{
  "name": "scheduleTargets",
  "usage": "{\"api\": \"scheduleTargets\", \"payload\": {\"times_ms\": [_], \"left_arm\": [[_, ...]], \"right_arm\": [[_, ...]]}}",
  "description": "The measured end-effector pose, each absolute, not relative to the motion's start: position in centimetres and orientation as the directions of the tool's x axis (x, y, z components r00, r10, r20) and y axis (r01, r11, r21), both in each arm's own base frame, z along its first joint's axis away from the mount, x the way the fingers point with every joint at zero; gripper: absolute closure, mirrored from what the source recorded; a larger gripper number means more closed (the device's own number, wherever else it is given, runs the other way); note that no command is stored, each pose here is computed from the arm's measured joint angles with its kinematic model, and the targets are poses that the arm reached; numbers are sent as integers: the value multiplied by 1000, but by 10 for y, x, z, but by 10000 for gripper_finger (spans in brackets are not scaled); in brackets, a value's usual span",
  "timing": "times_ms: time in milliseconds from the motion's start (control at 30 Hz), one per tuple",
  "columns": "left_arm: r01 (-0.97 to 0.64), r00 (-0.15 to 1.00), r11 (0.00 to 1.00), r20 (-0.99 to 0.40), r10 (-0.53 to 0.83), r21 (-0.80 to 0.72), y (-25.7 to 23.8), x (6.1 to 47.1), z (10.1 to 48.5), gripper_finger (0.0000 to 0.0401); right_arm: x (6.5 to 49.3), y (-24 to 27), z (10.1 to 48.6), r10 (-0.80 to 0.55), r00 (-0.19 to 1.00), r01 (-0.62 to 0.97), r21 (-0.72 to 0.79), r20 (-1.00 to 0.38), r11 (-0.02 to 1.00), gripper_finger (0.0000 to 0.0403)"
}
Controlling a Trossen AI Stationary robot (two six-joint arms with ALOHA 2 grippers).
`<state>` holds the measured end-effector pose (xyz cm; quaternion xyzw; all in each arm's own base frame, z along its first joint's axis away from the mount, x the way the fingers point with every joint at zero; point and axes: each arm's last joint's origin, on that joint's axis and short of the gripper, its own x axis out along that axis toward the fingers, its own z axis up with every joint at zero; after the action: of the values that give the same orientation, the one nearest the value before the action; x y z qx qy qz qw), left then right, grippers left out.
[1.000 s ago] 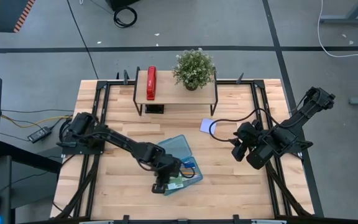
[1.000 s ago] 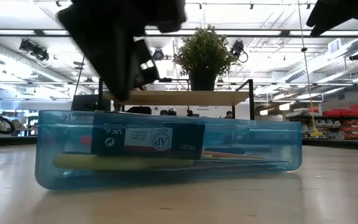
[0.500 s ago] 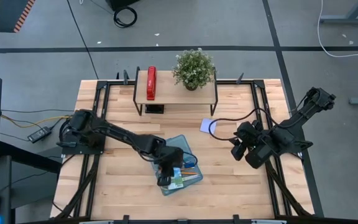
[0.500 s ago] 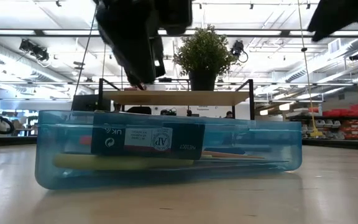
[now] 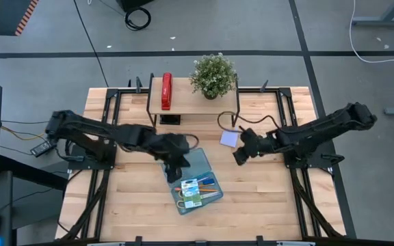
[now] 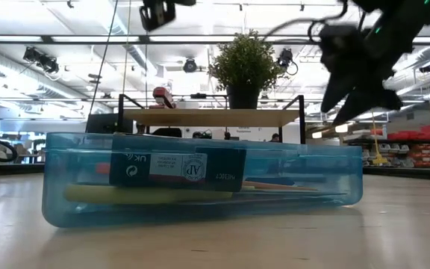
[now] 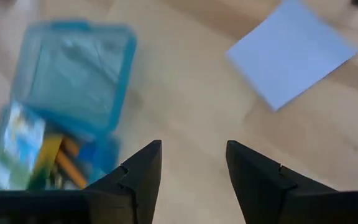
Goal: Pack school essentials
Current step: Put the violet sticky notes into the blue supply box
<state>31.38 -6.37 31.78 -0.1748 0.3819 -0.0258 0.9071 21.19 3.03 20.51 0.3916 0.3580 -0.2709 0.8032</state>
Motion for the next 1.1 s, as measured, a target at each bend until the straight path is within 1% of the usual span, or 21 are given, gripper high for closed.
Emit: {"api": "scheduleTargets", "payload": {"times_ms": [67,133,233,367,467,600,733,867,1000,1100], "left_arm": [[-106,738,938,-659,-148,-329,-59,305,330,386],[-119,752,938,-647,-130,-327,-57,296,338,385],[-128,761,936,-638,-120,-329,-52,285,347,387],[-139,767,933,-632,-110,-331,-47,275,355,393],[-148,756,934,-646,-106,-326,-46,271,355,392],[-154,743,935,-661,-104,-320,-46,270,353,382],[-154,741,935,-663,-104,-320,-46,270,353,381],[-158,741,933,-663,-104,-323,-46,270,353,390],[-175,741,923,-663,-106,-343,-46,270,353,393],[-189,741,914,-663,-106,-358,-46,270,353,386]], "right_arm": [[212,17,197,-189,595,739,439,-782,511,207],[209,4,191,-226,565,767,404,-794,499,194],[205,-19,184,-241,528,792,370,-814,485,173],[199,-51,179,-199,529,775,375,-825,509,154],[190,-74,176,-155,534,756,387,-831,529,153],[179,-98,175,-141,550,736,398,-823,548,157],[175,-109,169,-84,553,687,398,-829,608,162],[181,-110,159,-33,538,618,367,-842,695,164],[194,-106,148,-12,536,550,338,-844,764,164],[201,-102,138,-17,504,536,297,-864,790,164]]}}
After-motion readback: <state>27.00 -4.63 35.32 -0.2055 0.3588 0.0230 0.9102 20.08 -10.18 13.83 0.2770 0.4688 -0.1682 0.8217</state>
